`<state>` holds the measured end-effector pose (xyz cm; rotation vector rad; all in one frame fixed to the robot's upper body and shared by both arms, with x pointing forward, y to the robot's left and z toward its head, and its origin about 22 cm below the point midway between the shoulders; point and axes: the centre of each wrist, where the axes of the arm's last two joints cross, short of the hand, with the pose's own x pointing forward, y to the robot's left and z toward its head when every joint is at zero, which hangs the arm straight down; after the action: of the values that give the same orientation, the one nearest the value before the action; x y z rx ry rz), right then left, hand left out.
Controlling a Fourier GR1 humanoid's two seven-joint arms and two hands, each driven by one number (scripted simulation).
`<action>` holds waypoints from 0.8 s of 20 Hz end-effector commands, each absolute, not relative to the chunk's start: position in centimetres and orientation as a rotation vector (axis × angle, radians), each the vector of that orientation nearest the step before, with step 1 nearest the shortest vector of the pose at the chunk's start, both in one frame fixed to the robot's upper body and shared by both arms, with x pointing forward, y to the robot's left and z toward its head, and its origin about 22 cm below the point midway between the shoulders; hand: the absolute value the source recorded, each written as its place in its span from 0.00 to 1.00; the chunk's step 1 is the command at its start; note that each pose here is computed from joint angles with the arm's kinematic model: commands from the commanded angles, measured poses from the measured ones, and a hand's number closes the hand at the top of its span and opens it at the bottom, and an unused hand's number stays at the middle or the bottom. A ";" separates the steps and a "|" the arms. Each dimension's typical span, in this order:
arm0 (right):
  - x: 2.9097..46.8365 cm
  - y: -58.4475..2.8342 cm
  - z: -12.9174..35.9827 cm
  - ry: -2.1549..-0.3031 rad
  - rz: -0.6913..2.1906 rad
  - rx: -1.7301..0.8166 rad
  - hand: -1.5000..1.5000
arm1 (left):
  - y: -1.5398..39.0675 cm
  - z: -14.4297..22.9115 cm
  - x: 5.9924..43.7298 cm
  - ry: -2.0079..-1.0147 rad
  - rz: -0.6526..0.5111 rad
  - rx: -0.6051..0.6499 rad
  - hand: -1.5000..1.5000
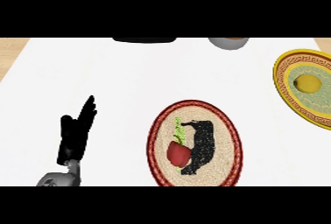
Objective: Pick the lemon from the placemat and place it in the plate
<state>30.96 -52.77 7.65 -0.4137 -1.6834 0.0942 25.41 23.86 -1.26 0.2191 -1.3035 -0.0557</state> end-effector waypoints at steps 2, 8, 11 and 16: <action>29.7 -53.6 7.0 -1.695 0.130 -0.409 0.00 | 25.0 -1.3 25.3 -1.301 -0.051 0.211 0.50; 30.5 -52.1 5.7 -1.643 0.096 -0.492 0.00 | 26.7 -0.3 24.2 -1.291 -0.062 0.220 0.50; 31.0 -51.1 4.7 -1.607 0.117 -0.541 0.00 | 24.8 -0.7 24.2 -1.305 -0.065 0.199 0.50; 29.8 -53.1 6.3 -1.589 0.116 -0.561 0.00 | 23.5 -1.6 26.4 -1.309 -0.055 0.215 0.50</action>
<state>30.36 -52.44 6.00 -0.5377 -1.6075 0.1154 25.63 24.54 -0.81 0.2148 -1.3048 -0.0549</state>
